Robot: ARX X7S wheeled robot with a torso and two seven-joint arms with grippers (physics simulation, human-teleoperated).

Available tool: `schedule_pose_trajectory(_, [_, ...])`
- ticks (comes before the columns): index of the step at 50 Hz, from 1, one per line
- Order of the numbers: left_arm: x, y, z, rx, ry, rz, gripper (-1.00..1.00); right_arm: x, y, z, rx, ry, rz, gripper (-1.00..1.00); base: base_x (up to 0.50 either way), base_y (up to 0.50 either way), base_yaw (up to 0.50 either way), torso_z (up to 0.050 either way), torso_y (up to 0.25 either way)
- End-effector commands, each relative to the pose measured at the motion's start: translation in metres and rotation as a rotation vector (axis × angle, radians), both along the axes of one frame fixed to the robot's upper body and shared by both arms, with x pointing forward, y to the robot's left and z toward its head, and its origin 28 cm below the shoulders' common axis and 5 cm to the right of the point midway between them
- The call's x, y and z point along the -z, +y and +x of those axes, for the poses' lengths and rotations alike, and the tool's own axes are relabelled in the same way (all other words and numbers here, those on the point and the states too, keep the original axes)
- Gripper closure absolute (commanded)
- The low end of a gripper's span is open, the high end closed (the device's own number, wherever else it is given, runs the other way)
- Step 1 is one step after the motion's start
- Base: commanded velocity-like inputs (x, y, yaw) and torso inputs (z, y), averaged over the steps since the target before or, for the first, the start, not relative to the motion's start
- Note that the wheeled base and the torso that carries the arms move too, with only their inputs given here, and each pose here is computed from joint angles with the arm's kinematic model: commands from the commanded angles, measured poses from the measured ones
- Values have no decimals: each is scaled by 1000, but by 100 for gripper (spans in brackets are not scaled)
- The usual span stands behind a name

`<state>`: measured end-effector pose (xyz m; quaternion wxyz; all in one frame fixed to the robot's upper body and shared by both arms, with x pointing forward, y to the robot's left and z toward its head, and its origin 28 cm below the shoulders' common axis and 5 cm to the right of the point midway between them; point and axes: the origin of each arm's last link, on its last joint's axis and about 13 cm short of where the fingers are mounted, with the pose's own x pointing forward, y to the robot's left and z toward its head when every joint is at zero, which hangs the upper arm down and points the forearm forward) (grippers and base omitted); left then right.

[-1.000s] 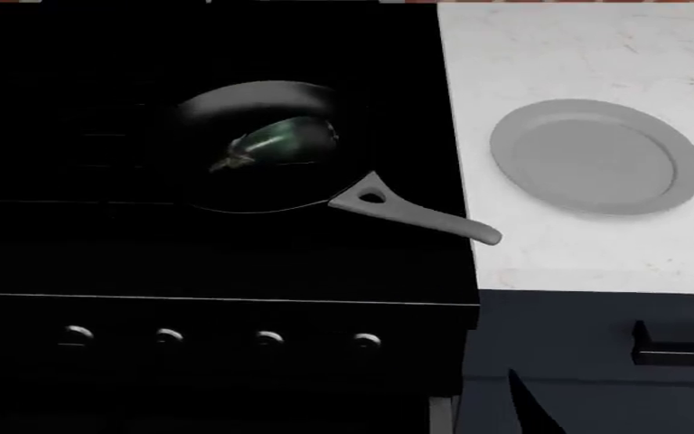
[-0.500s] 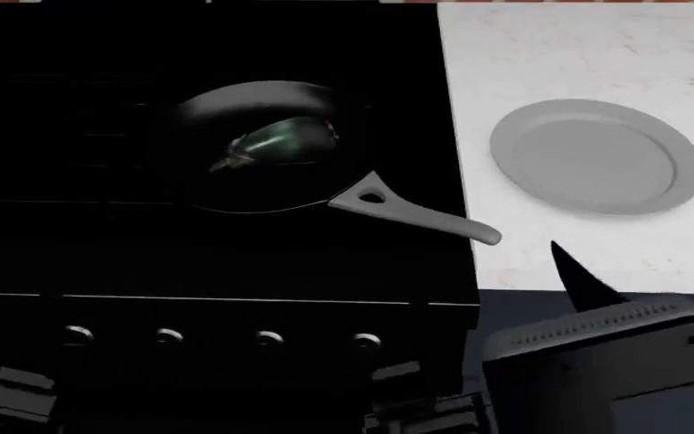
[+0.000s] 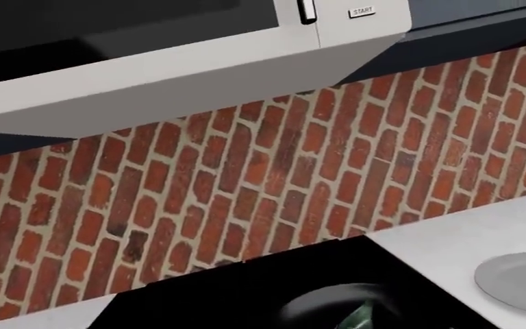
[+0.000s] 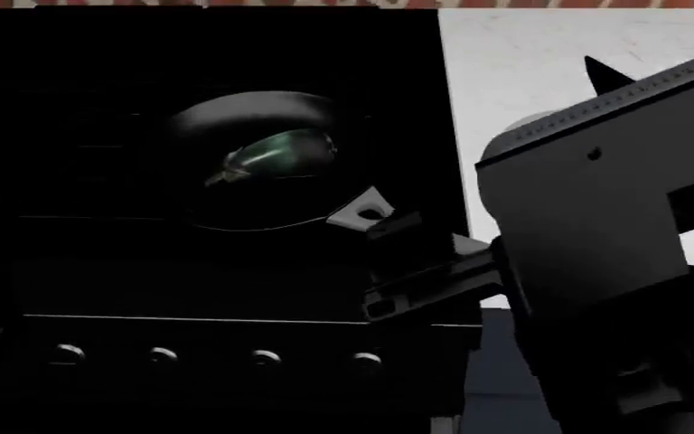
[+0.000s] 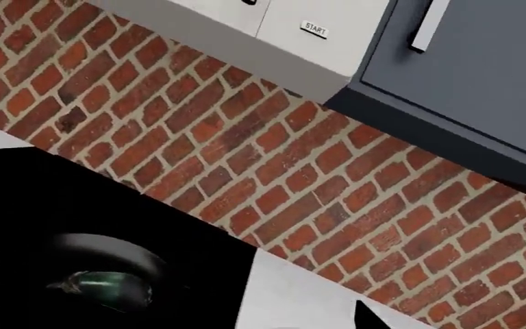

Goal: Pick up the pan and dump the vegetables in it onto the plate. Then return the pan to the stove.

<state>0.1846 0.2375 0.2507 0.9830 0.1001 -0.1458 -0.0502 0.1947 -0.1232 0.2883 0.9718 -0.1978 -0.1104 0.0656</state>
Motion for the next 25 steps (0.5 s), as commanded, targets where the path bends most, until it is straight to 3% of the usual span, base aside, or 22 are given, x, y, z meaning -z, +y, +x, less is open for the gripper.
schedule_pose_trajectory(1, [-15,3,0,0,-12,2,-100,-42,2,-16,12,-48,-62,-100,348,0,0,47,86])
schedule_pose_trajectory(8, [-14,4,-1,0,-15,-2,-100,-44,8,-15,6,-35,-85,-100,351,0,0,47,85])
schedule_pose_trajectory(25, [-13,1,0,10,-10,1,-100,-39,0,-9,15,3,-82,-100,354,0,0,47,85])
